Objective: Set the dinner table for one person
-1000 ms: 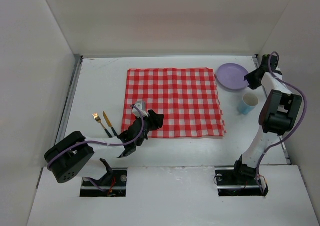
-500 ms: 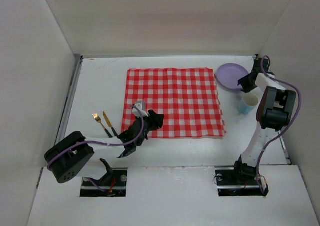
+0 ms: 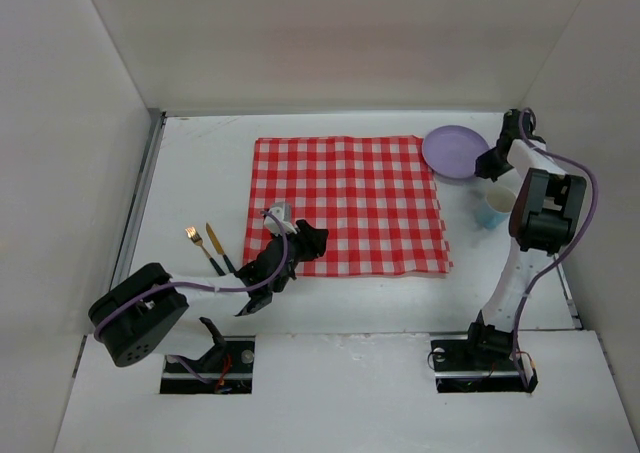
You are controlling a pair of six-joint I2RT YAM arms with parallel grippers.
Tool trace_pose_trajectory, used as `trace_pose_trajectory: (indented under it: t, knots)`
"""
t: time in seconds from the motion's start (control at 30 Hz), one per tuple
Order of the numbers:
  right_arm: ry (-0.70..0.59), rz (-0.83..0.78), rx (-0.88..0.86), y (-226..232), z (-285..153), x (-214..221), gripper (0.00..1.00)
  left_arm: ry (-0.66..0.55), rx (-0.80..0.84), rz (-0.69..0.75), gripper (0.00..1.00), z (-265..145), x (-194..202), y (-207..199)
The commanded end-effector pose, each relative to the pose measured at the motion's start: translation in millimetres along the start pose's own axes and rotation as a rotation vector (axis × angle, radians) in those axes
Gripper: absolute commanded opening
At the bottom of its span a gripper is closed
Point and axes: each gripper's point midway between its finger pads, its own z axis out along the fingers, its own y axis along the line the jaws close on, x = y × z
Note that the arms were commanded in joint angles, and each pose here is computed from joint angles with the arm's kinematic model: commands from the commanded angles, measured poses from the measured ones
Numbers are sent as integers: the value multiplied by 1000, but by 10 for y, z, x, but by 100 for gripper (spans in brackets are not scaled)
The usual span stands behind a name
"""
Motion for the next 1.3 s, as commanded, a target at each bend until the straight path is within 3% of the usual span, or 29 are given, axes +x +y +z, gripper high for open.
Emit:
trace_pose_trajectory:
  t: [0.0, 0.17, 0.33, 0.47, 0.57, 0.87, 1.13, 1.27]
  knots:
    - [-2, -7, 14, 54, -71, -4, 2, -65, 42, -43, 46, -36, -188, -120]
    - [-102, 67, -138, 231, -339, -294, 0, -75, 28, -37, 46, -40, -205, -78]
    - [-201, 53, -410, 691, -1050, -677, 0, -90, 41, -36, 51, -57, -272, -105]
    - [-263, -13, -528, 912, -1621, -762, 0, -118, 49, -44, 51, -86, -378, -121]
    - [-218, -124, -596, 1141, -1857, -330, 0, -146, 41, -57, 51, -125, -474, -78]
    - [-6, -448, -680, 1270, -2016, 1836, 2, -309, 38, -156, 51, -554, -1105, -68]
    - [140, -590, -637, 998, -1828, 2751, 3, -301, 7, -131, 52, -519, -1026, -15]
    - [181, -616, -584, 891, -1633, 2934, 3, -285, -3, -127, 52, -465, -946, 16]
